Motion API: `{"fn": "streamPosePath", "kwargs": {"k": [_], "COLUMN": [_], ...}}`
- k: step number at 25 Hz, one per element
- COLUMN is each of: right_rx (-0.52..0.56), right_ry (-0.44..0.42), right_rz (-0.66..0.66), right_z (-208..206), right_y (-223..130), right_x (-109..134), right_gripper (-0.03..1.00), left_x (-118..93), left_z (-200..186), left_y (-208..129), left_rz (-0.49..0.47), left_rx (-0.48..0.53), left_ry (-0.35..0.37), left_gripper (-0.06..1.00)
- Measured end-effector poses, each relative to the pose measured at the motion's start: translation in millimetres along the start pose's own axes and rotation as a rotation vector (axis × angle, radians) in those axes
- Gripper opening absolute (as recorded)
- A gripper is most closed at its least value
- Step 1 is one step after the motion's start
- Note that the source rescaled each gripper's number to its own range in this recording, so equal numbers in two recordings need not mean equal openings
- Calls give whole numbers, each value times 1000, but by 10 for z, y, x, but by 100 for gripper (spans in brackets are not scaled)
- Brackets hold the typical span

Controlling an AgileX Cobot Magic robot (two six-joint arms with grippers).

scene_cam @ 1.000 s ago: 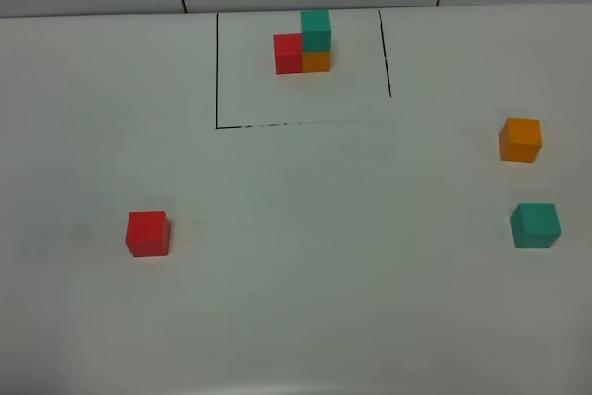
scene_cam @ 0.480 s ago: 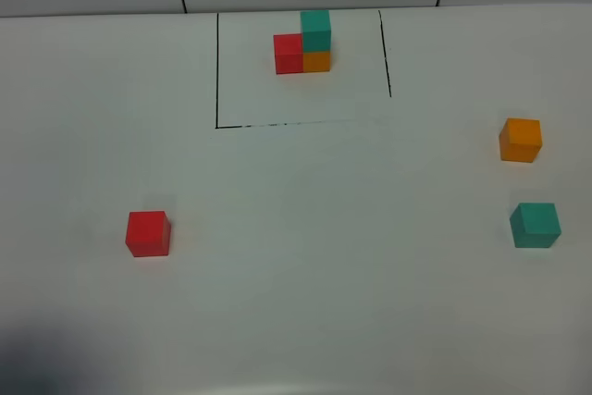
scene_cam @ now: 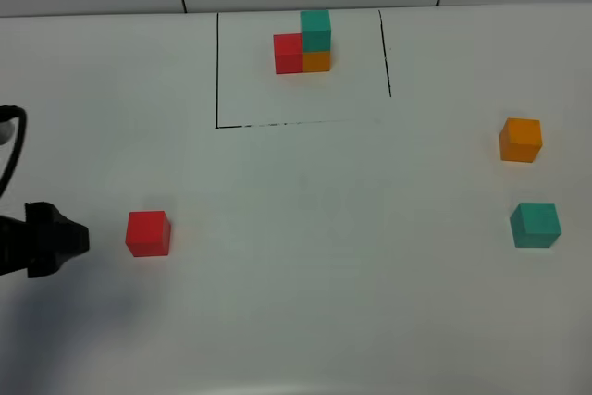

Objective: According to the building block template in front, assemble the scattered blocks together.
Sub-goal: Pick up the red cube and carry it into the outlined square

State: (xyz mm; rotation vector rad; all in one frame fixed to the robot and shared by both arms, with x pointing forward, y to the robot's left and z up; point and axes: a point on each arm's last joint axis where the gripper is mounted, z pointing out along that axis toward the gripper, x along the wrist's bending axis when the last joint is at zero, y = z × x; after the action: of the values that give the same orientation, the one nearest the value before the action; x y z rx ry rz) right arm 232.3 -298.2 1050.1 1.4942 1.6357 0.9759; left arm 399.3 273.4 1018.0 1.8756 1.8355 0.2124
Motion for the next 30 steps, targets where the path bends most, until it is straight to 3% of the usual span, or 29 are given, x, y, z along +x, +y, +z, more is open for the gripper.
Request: {"fn": "streamPosePath", "kwargs": {"k": [6,10,18,24,30], "right_rx": [0,0,0,0,0], "right_ry": [0,0,0,0,0], "right_rz": [1,1,1,1,1], "right_z": [0,0,0,0,0], "right_y": [0,0,0,0,0], "right_x": [0,0,0,0,0], "right_gripper": [75,75,75,75,75], "left_x": [39,-95,-313,-527,-501], "left_z": [333,509,871,1083,1338], "left_y": [265,417,548,685,641], "left_rz": [-22,-4,6,37,29], "left_rx": [130,198,300,333,406], "left_ry": [16,10,167,168,198], "left_gripper": [95,95,94,93,93]}}
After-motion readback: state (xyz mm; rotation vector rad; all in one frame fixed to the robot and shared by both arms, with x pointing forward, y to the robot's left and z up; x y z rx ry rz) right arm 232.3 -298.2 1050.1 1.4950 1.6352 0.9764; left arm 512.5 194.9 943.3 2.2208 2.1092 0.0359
